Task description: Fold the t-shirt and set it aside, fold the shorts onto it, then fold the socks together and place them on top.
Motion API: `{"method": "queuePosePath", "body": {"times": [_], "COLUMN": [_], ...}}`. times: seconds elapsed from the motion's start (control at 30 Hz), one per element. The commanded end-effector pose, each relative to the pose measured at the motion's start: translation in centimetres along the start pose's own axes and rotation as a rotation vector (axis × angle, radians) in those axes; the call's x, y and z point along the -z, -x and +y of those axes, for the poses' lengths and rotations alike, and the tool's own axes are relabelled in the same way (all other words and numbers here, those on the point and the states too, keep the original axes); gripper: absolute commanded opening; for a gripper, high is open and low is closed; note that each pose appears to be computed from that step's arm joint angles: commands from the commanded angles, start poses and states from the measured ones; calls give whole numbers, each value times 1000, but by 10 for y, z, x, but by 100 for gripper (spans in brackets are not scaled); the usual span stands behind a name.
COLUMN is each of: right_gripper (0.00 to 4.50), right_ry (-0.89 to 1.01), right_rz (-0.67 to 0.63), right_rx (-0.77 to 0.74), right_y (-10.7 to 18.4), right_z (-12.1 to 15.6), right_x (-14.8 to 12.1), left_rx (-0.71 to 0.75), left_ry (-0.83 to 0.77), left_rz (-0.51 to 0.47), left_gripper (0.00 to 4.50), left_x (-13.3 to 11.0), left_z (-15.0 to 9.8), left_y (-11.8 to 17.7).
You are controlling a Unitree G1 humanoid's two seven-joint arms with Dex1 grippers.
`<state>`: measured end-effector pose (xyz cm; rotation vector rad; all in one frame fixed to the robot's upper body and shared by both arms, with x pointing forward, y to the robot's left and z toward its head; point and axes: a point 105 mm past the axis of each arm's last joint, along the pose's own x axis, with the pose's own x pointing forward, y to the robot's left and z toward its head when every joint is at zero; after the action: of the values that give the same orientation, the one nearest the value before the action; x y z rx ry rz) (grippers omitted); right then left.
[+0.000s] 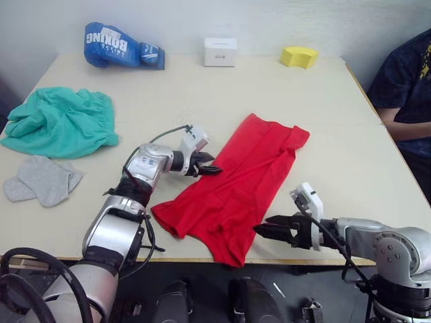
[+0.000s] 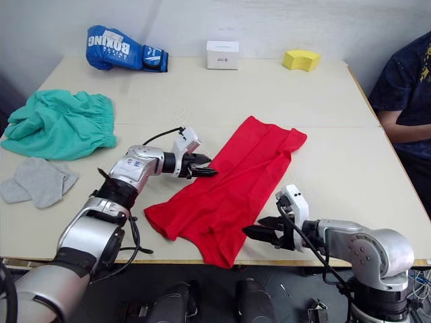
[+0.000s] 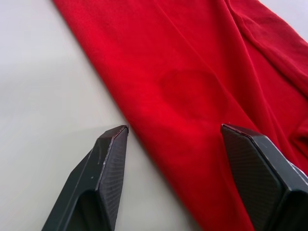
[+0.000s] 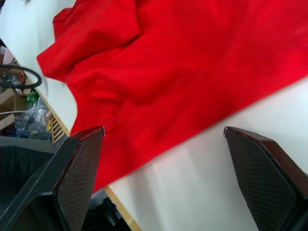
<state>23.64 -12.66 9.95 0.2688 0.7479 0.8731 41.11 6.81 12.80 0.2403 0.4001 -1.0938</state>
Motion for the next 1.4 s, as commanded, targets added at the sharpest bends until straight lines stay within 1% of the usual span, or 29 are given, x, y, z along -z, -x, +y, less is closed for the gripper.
{"method": "queuePosePath", "body": {"times": [0.03, 0.07, 0.17, 0.27, 0.4, 0.43, 0.47, 0.5, 0.57, 0.67, 0.7, 0.8, 0.87, 0.97, 1.1, 1.27, 1.37, 1.4], "right_gripper": [403, 407, 346, 244, 99, 71, 31, 5, 5, 5, 5, 5, 5, 5, 5, 5, 5, 5], "right_ry": [-29, -34, -60, -65, -53, -48, -44, -33, -13, 48, 66, 112, 141, 188, 218, 225, 235, 241], "right_rz": [121, 120, 96, 76, 57, 55, 52, 49, 46, 27, 12, -25, -28, -49, -59, -58, -42, -34], "right_rx": [-56, -55, -44, -21, 34, 41, 45, 49, 54, 66, 65, 73, 75, 58, 36, 8, -15, -20], "right_y": [-18, -21, -32, -38, -41, -41, -40, -39, -36, -25, -21, -15, -16, -27, -44, -63, -68, -68], "right_z": [16, 16, 16, 14, 4, 3, 1, -1, -4, -14, -17, -30, -34, -38, -41, -43, -40, -40], "right_x": [28, 28, 24, 20, 17, 16, 15, 13, 10, -5, -13, -38, -48, -69, -87, -95, -94, -92], "left_rx": [-6, -1, 21, 27, -32, -29, -31, -51, -89, -209, -246, -350, -402, -501, -583, -649, -653, -625], "left_ry": [-19, -12, 40, 49, 40, 32, 39, 52, 70, 131, 151, 219, 218, 244, 240, 172, 170, 168], "left_rz": [17, 15, -9, -3, 5, 0, -9, -27, -47, -92, -122, -253, -303, -342, -338, -318, -333, -335], "left_gripper": [320, 302, 233, 139, 10, 0, 0, 0, 0, 0, 0, 0, 0, 0, 0, 0, 0, 0], "left_x": [-3, -4, -9, -13, -8, -6, -5, -4, -2, 6, 5, -4, -5, 5, 14, 17, 16, 16], "left_z": [1, 0, -3, -6, -1, -2, -2, 0, 5, 21, 26, 35, 37, 40, 48, 63, 68, 66], "left_y": [-7, -8, -13, -16, -18, -19, -19, -18, -16, -3, 2, 19, 28, 46, 60, 74, 78, 78]}}
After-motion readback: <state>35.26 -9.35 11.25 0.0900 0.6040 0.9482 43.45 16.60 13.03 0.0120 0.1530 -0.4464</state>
